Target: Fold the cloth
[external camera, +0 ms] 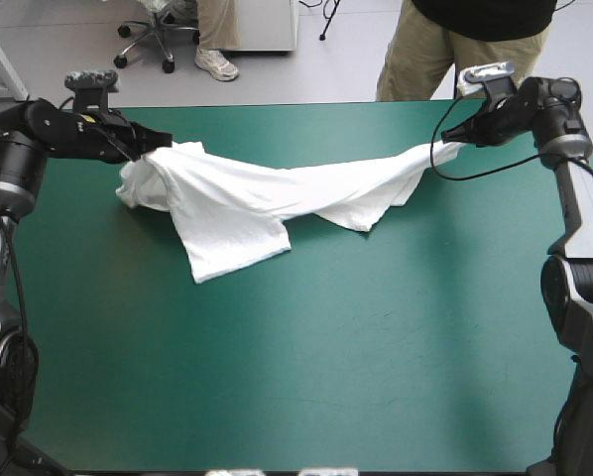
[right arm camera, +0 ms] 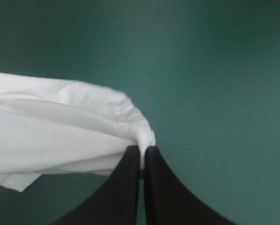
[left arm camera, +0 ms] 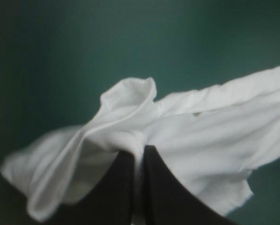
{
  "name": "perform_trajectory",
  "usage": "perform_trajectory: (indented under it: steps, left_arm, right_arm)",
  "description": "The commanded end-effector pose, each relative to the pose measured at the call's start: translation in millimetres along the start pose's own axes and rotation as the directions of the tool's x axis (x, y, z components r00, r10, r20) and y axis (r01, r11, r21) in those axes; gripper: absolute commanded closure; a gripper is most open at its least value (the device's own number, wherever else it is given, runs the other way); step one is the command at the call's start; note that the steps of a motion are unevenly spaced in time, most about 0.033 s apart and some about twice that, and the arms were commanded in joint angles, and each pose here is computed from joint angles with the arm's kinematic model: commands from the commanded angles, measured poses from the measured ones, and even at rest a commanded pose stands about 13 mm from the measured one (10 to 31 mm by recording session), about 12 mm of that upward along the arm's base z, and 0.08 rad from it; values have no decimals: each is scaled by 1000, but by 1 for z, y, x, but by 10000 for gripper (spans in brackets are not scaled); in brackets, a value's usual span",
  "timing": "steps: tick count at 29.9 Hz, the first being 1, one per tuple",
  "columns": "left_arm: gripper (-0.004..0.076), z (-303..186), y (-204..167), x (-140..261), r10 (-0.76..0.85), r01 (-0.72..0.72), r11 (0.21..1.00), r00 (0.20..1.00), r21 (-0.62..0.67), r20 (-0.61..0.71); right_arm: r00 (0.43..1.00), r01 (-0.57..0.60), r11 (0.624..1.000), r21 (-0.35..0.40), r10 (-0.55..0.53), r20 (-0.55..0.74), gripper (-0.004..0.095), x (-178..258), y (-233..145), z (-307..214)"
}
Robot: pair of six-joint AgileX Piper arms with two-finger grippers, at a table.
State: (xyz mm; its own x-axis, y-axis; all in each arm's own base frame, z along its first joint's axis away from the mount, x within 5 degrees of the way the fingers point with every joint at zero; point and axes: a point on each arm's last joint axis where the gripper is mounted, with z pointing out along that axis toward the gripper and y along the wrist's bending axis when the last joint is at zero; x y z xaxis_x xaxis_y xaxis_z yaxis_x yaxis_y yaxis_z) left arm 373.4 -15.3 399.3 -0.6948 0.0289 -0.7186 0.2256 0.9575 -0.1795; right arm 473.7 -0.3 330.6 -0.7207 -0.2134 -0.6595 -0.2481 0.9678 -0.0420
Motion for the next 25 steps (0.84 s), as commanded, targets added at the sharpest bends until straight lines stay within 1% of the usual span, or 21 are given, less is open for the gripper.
perform_trajectory:
  steps: [1, 3, 6, 9, 12, 15, 18, 22, 25]
  left_arm:
    - [733, -80, -20, -34, 46, -47, 999, 970, -2, 238]
    - [733, -112, -25, -43, 69, -66, 998, 948, -19, 310]
    - [733, -167, -37, -54, 123, -107, 992, 890, -61, 439]
    - [733, -226, -51, -56, 169, -124, 985, 801, -118, 575]
    - [733, -276, -66, -50, 227, -143, 973, 709, -180, 667]
    - [733, -315, -78, -38, 295, -144, 953, 641, -267, 708]
    - [733, -346, -89, -26, 345, -132, 933, 583, -333, 736]
    - [733, -370, -97, -14, 386, -114, 915, 529, -388, 755]
    - [733, -371, -97, -12, 390, -111, 912, 538, -396, 747]
  right_arm:
    - [975, 37, 997, 60, -49, 218, 920, -29, 9, -99]
    - [959, 49, 996, 76, -68, 275, 921, -31, 15, -136]
    - [930, 60, 993, 97, -91, 357, 921, -31, 24, -190]
    - [878, 77, 993, 94, -113, 466, 921, -26, 38, -247]
    - [819, 95, 992, 85, -126, 560, 921, -17, 52, -297]
    - [759, 103, 991, 83, -132, 638, 921, -4, 65, -341]
    - [722, 113, 989, 99, -151, 675, 921, 11, 74, -375]
    - [691, 128, 983, 131, -183, 700, 921, 36, 86, -414]
    - [700, 146, 980, 134, -198, 686, 921, 52, 93, -430]
